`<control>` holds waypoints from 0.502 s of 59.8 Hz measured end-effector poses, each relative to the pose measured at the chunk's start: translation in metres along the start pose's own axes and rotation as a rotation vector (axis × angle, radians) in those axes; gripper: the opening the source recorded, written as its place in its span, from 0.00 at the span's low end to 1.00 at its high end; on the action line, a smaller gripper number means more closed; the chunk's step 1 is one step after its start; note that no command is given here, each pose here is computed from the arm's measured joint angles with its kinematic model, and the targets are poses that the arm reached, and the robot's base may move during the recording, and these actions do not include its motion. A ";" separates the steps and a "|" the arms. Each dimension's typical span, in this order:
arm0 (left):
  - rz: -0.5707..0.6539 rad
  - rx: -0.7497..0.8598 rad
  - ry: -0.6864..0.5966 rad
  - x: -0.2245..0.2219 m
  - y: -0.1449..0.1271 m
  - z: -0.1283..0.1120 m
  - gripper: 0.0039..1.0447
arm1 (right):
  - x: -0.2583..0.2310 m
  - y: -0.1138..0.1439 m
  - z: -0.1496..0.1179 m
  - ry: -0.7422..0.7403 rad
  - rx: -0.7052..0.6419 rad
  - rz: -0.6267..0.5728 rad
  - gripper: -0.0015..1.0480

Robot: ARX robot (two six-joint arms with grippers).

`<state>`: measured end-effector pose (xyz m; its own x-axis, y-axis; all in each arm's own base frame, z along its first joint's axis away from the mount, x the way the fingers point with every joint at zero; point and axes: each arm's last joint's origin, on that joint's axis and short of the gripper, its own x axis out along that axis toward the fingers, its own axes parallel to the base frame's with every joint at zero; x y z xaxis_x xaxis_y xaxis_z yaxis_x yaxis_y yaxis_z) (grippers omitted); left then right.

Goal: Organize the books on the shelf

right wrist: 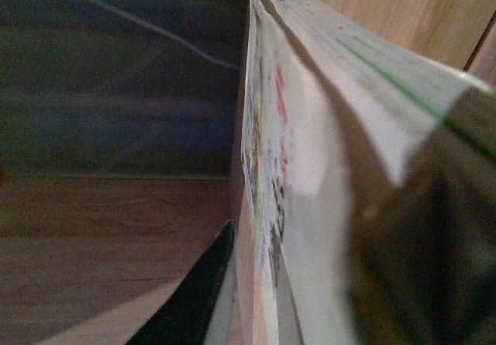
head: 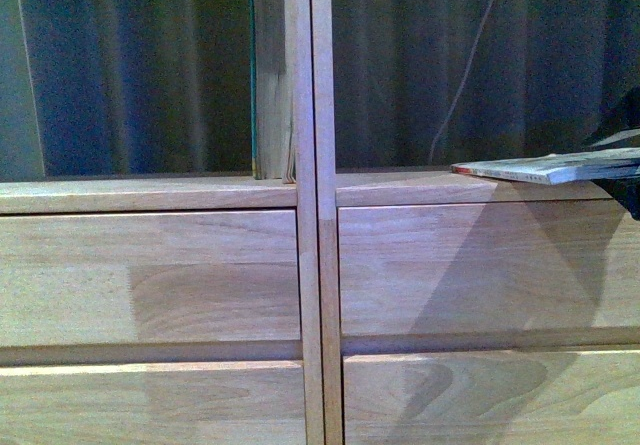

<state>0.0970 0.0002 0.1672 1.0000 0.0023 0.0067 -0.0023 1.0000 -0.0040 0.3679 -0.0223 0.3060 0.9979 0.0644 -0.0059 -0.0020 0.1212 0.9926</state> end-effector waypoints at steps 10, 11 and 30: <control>0.000 0.000 0.000 0.000 0.000 0.000 0.93 | 0.001 0.000 -0.005 0.019 0.002 0.023 0.07; 0.000 0.000 0.000 0.000 0.000 0.000 0.93 | 0.001 -0.001 -0.006 0.019 0.003 0.024 0.07; 0.000 0.000 0.000 0.000 0.000 0.000 0.93 | -0.026 0.005 -0.009 0.078 0.099 0.120 0.07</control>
<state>0.0970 0.0002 0.1672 1.0000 0.0027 0.0067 -0.0026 1.0000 -0.0040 0.3415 -0.0142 0.3095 0.9828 0.1501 0.1074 -0.1101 0.0096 0.9939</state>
